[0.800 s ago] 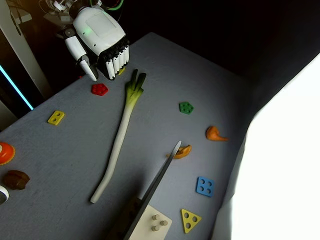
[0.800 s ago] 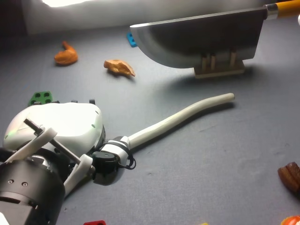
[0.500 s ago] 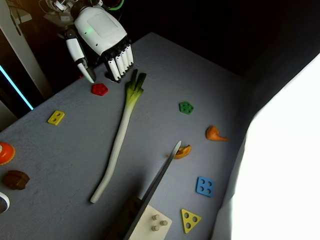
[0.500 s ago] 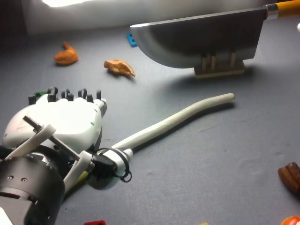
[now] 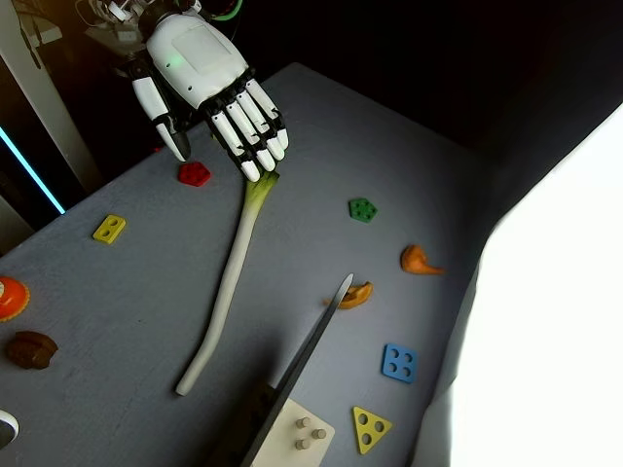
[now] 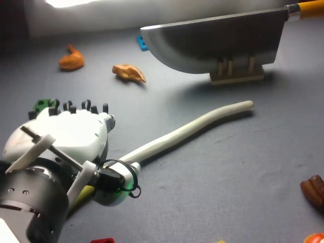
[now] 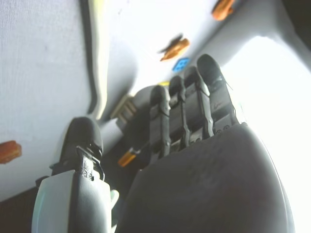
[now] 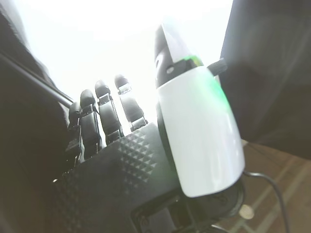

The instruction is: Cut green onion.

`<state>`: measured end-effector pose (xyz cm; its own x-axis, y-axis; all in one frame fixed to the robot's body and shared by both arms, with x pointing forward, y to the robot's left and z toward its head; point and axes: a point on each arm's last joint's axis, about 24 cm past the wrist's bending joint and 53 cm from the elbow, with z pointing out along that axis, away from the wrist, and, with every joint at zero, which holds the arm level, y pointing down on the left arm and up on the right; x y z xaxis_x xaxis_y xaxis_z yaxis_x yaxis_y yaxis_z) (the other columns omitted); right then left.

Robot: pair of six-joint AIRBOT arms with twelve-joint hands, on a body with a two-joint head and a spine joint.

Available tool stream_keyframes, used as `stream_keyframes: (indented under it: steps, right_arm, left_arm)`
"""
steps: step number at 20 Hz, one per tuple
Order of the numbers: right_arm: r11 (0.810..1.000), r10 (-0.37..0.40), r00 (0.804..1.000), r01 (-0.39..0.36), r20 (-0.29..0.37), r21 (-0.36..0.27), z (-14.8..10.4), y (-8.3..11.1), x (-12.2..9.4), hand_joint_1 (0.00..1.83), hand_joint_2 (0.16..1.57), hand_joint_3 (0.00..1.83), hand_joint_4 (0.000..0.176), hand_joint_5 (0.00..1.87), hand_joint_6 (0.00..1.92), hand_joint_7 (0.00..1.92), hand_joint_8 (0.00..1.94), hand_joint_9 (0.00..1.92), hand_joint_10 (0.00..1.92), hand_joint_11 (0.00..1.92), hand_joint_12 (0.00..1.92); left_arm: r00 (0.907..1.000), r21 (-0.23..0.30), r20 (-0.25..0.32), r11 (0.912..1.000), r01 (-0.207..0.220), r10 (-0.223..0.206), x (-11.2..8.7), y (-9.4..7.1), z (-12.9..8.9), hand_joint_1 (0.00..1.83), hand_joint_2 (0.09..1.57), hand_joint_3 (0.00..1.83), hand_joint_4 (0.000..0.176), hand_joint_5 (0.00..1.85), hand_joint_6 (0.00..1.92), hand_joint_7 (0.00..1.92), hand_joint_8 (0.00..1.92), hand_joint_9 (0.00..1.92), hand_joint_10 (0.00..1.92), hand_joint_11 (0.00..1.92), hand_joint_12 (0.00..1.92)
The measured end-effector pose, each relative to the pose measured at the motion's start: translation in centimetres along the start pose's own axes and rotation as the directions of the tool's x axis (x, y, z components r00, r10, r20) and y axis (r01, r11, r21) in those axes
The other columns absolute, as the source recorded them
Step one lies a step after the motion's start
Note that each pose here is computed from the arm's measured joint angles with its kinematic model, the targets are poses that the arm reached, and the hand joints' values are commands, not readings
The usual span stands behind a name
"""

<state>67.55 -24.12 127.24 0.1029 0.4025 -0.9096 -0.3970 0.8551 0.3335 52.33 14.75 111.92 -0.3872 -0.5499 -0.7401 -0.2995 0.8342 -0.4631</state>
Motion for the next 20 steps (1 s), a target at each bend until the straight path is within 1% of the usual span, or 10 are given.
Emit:
stream_keyframes:
  steps: [1,3,5,8,9,11,13,15,19,20]
  right_arm:
    - [1.000,0.022,1.000,-0.022,-0.002,-0.001,0.2,-0.3,0.1,0.61,1.03,0.00,0.000,0.00,0.00,0.01,0.00,0.00,0.00,0.00,0.01]
    - [1.000,0.027,1.000,-0.027,-0.010,0.003,0.5,-0.9,0.3,0.66,1.01,0.00,0.000,0.00,0.00,0.00,0.00,0.00,0.00,0.00,0.00]
    - [0.999,0.040,0.999,-0.040,-0.023,0.009,0.8,-1.5,0.6,0.80,1.00,0.00,0.000,0.00,0.00,0.00,0.00,0.00,0.00,0.00,0.00]
    - [0.998,0.064,0.997,-0.063,-0.044,0.028,1.8,-2.9,1.5,0.88,0.98,0.00,0.003,0.00,0.00,0.00,0.00,0.00,0.00,0.00,0.00]
    - [0.997,0.074,0.996,-0.072,-0.054,0.037,2.1,-3.3,2.0,0.92,0.98,0.00,0.025,0.00,0.00,0.00,0.00,0.00,0.00,0.00,0.00]
    - [0.991,0.125,0.989,-0.120,-0.080,0.066,2.9,-4.4,2.9,0.93,0.98,0.00,0.030,0.00,0.00,0.00,0.00,0.00,0.00,0.00,0.00]
    - [0.980,0.178,0.979,-0.167,-0.099,0.112,3.8,-6.1,3.5,1.03,0.96,0.00,0.034,0.00,0.00,0.00,0.00,0.00,0.00,0.00,0.00]
    - [0.979,0.171,0.980,-0.157,-0.100,0.127,4.3,-6.9,3.8,1.05,0.98,0.00,0.029,0.00,0.00,0.00,0.00,0.00,0.00,0.00,0.00]
    - [0.978,0.183,0.976,-0.170,-0.118,0.118,5.6,-7.1,4.7,1.08,0.99,0.00,0.019,0.00,0.00,0.00,0.00,0.00,0.00,0.00,0.00]
    - [0.979,0.183,0.976,-0.170,-0.119,0.112,6.0,-7.1,4.9,1.02,1.02,0.00,0.002,0.04,0.01,0.00,0.00,0.00,0.00,0.00,0.00]
  left_arm:
    - [0.9998,-0.020,0.006,0.9996,0.022,-0.021,-0.2,0.4,0.0,0.49,1.29,0.00,0.037,0.16,0.00,0.14,0.00,0.12,0.00,0.00,0.38]
    - [0.9976,-0.048,0.034,0.9970,0.061,-0.060,-1.1,0.7,-0.2,0.51,1.28,0.00,0.036,0.17,0.00,0.11,0.00,0.11,0.00,0.00,0.34]
    - [0.9953,-0.047,0.064,0.9960,0.076,-0.073,-1.9,0.6,-0.2,0.55,1.24,0.00,0.030,0.23,0.01,0.14,0.00,0.10,0.00,0.00,0.33]
    - [0.9959,-0.065,0.059,0.9953,0.072,-0.068,-1.6,1.1,-0.6,0.58,1.22,0.00,0.018,0.26,0.01,0.16,0.00,0.12,0.00,0.00,0.40]
    - [0.9965,-0.065,0.055,0.9956,0.067,-0.064,-1.4,1.2,-0.8,0.63,1.22,0.00,0.000,0.26,0.01,0.20,0.01,0.15,0.01,0.00,0.51]
    - [0.9969,-0.078,0.044,0.9946,0.068,-0.065,-1.1,1.5,-1.0,0.65,1.22,0.00,0.000,0.26,0.00,0.21,0.01,0.16,0.01,0.00,0.55]
    - [0.9970,-0.099,0.047,0.9930,0.066,-0.061,-1.2,2.2,-1.2,0.67,1.20,0.00,0.009,0.23,0.00,0.23,0.00,0.16,0.01,0.00,0.56]
    - [0.9973,-0.108,0.043,0.9921,0.064,-0.060,-1.0,2.4,-1.3,0.60,1.24,0.01,0.024,0.18,0.00,0.24,0.00,0.18,0.01,0.00,0.60]
    - [0.9994,-0.090,0.022,0.9955,0.028,-0.026,-0.3,2.1,-1.8,0.63,1.23,0.00,0.034,0.13,0.00,0.27,0.02,0.22,0.02,0.00,0.57]
    - [0.9997,-0.094,0.018,0.9954,0.020,-0.018,-0.1,2.3,-1.8,0.57,1.25,0.01,0.043,0.07,0.00,0.17,0.00,0.19,0.01,0.00,0.58]
